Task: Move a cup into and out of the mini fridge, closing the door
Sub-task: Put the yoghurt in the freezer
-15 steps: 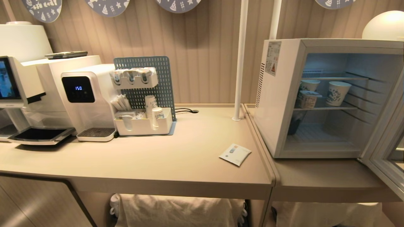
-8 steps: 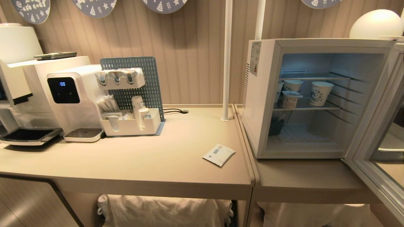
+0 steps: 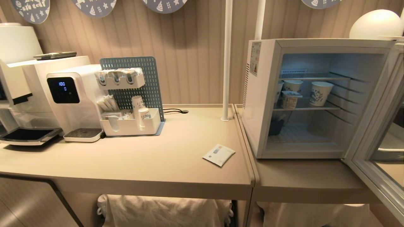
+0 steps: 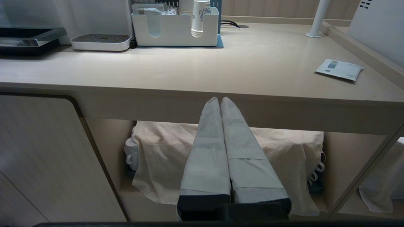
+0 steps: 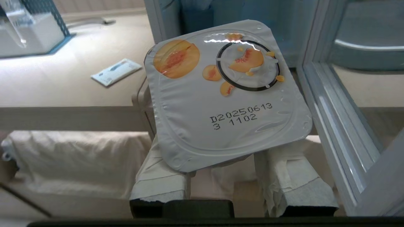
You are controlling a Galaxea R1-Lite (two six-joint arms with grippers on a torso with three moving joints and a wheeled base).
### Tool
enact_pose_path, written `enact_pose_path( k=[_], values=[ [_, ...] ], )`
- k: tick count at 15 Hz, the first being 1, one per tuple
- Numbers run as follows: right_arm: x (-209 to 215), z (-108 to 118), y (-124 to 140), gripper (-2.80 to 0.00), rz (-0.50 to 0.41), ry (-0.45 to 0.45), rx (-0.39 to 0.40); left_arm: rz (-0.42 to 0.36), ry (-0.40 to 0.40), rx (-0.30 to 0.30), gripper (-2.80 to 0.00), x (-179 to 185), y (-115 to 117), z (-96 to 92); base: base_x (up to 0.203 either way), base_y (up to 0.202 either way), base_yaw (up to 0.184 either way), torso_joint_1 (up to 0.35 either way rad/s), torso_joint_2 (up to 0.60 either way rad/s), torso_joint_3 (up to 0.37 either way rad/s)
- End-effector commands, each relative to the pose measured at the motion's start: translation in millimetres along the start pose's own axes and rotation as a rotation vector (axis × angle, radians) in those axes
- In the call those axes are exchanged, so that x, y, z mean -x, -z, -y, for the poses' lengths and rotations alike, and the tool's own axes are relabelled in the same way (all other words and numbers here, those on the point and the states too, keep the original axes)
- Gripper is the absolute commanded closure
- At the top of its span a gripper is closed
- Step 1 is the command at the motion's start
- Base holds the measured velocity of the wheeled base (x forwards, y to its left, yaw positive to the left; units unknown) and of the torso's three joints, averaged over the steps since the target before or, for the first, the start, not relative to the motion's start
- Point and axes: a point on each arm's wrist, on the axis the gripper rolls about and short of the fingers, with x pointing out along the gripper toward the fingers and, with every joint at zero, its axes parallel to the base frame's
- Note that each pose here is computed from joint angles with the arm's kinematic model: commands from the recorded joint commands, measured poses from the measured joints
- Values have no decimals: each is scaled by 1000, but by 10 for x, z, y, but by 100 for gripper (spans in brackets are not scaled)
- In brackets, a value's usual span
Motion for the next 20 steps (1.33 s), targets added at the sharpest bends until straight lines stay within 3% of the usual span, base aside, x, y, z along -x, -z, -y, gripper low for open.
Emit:
enact_pose_path(
  k=[1,5,9,11,14,17,20],
  values=[
    [-392,-3,-259,0,-214,-13,2,-3,-1,1,0,-2,5,0,0,0,0,0,0,0],
    [-1172,12,-348,0,-422,-28,11,-3,0,2,0,-2,4,0,0,0,0,0,0,0],
    [-2070,54,-90,0,-526,8,18,-1,-1,2,0,-1,4,0,0,0,0,0,0,0],
    [-2515,79,114,0,-490,65,31,-2,-1,3,0,-1,4,0,0,0,0,0,0,0],
    [-3121,104,357,0,-348,199,51,-4,-1,4,0,-2,5,0,0,0,0,0,0,0],
    [-3611,93,297,0,-186,288,45,-4,-1,4,0,-2,5,0,0,0,0,0,0,0],
    [-3858,94,341,0,-192,302,46,-4,-1,5,0,-2,5,0,0,0,0,0,0,0]
  ],
)
